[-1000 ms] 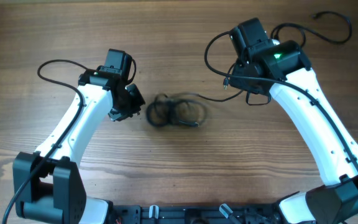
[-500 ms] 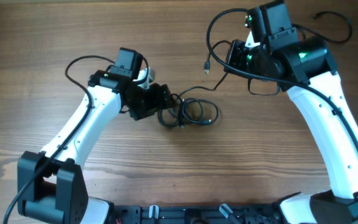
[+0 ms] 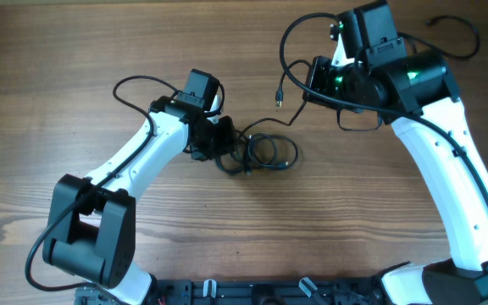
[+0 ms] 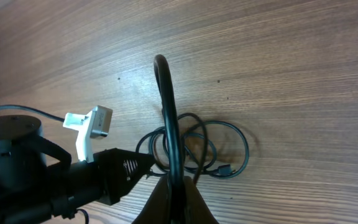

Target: Untangle cables

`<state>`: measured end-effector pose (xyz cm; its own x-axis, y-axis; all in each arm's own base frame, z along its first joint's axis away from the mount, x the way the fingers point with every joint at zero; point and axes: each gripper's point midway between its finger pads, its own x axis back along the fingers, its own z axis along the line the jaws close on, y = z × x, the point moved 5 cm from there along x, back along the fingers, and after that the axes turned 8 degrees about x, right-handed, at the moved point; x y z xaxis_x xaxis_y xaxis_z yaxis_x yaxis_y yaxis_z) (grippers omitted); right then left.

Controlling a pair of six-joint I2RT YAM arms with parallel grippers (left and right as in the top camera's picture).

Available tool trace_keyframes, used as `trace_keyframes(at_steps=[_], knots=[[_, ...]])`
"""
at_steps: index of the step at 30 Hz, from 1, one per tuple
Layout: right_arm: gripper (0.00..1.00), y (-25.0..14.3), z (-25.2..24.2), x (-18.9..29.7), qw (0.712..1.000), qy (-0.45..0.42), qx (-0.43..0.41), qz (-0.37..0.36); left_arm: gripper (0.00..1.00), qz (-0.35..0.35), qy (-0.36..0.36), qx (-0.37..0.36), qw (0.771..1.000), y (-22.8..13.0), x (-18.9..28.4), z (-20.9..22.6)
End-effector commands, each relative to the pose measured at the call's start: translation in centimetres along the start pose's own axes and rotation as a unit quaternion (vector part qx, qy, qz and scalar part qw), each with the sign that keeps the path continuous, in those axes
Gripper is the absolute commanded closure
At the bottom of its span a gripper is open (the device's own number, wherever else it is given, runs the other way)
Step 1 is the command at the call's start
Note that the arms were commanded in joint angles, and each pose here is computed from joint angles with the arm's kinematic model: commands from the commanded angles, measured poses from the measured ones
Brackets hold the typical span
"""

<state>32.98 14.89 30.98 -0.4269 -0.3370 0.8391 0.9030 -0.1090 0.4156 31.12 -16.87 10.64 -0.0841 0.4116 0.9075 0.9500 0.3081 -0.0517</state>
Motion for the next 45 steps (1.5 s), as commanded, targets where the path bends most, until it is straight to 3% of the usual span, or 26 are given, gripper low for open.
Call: trace_keyframes(at_steps=[1, 4, 7, 10, 15, 17, 19, 20, 22, 28, 34, 38, 41, 45], knots=[[0.96, 0.4, -1.1, 1.2, 0.998, -0.05, 0.011, -0.027, 0.96, 0.005, -0.016, -0.02, 1.0, -0.3, 0.5, -0.8], [0.96, 0.8, -4.1, 1.9, 0.985, -0.163, -0.006, -0.055, 0.96, -0.009, -0.029, -0.053, 0.998, -0.7, 2.7, -1.4], [0.96, 1.3, -7.5, 3.6, 0.949, -0.294, -0.047, -0.105, 0.96, -0.1, 0.001, -0.019, 0.995, 0.4, 7.5, -0.2], [0.96, 1.8, -8.6, 4.5, 0.929, -0.343, -0.047, -0.128, 0.96, -0.191, -0.001, 0.015, 0.981, 1.2, 12.7, 1.3], [0.96, 2.0, -9.0, 4.9, 0.921, -0.358, -0.06, -0.144, 0.96, -0.345, -0.096, 0.034, 0.933, -0.1, 23.5, 2.8], [0.96, 2.0, -9.4, 5.2, 0.912, -0.374, -0.068, -0.152, 0.96, -0.373, -0.109, 0.034, 0.921, -0.8, 25.2, 3.1], [0.96, 1.9, -10.5, 6.2, 0.892, -0.414, -0.076, -0.162, 0.96, -0.4, -0.111, 0.041, 0.909, -1.2, 26.6, 3.7], [0.96, 1.5, -11.7, 7.2, 0.87, -0.455, -0.087, -0.168, 0.96, -0.426, -0.087, 0.098, 0.895, -1.4, 27.5, 5.4], [0.96, 1.3, -12.7, 7.8, 0.859, -0.474, -0.101, -0.166, 0.96, -0.437, -0.05, 0.147, 0.886, -1.3, 27.4, 7.2], [0.96, 1.2, -15.4, 8.8, 0.845, -0.495, -0.135, -0.153, 0.96, -0.414, -0.005, 0.187, 0.891, 0.4, 25.9, 9.3], [0.96, 1.1, -15.9, 8.4, 0.856, -0.475, -0.152, -0.137, 0.96, -0.378, 0.013, 0.206, 0.902, 2.0, 24.0, 10.2], [0.96, 1.1, -17.4, 9.6, 0.833, -0.513, -0.151, -0.141, 0.96, -0.436, 0.128, 0.275, 0.847, 2.8, 25.2, 14.4], [0.96, 1.0, -18.9, 9.9, 0.832, -0.507, -0.182, -0.133, 0.96, -0.426, 0.111, 0.319, 0.839, 2.9, 25.4, 16.0], [0.96, 1.0, -18.5, 8.7, 0.86, -0.456, -0.197, -0.115, 0.96, -0.388, 0.051, 0.306, 0.868, 3.0, 24.6, 14.8]])
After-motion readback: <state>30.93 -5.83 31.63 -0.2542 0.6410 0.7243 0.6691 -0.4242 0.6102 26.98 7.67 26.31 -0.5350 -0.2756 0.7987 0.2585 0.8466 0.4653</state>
